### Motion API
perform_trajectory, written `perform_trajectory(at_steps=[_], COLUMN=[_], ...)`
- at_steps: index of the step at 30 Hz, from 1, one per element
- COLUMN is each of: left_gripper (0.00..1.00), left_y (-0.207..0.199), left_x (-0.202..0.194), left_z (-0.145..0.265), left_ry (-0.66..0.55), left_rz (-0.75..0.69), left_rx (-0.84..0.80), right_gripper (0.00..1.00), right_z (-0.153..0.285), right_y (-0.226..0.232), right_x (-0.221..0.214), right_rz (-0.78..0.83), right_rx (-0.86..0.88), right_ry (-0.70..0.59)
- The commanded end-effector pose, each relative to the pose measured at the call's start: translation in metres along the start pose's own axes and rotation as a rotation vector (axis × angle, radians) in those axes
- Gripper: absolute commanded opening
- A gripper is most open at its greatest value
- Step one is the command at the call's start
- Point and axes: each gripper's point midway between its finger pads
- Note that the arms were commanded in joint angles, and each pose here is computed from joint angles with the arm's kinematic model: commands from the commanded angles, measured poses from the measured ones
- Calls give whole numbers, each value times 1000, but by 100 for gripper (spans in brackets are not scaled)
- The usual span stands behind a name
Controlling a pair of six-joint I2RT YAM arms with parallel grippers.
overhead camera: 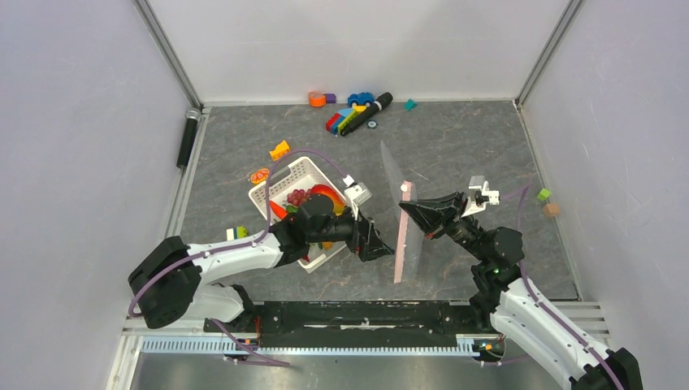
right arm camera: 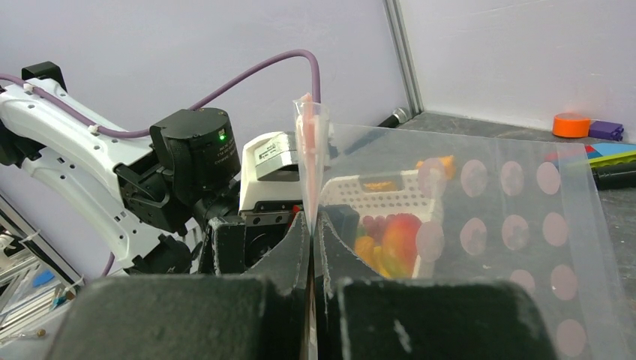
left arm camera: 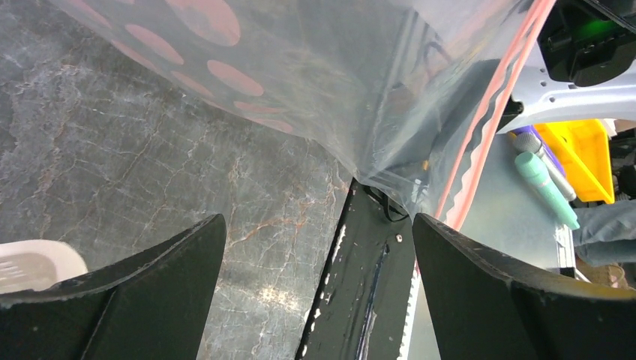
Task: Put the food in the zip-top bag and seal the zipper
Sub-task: Open the zipper of the food storage bag.
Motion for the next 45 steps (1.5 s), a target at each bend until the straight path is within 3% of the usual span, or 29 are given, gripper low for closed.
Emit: perform_trajectory(at_steps=[1,29,45], left_gripper=[100,100,97], left_y=[-19,-22,-18], left_x=[22,14,5], left_z=[-6,3,-7], left_ry=[-42,-17,6], left_rz=[-68,-112,-89], left_rx=[-89,-93,-107], right_gripper=[0,0,0], right_z=[-4,-8,-7], right_y=[9,1,17], right_x=[18,12,15], right_rz=[16,21,-21], right_rx=[27,-4,73], right_ry=[-56,-22,-38])
Point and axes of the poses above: each gripper's point midway between its finger pads, its own z axis back along the fingers, its own y axis along the line the jaws close on, x = y × z, and after that the axes turned 8 degrees about -z, right-handed
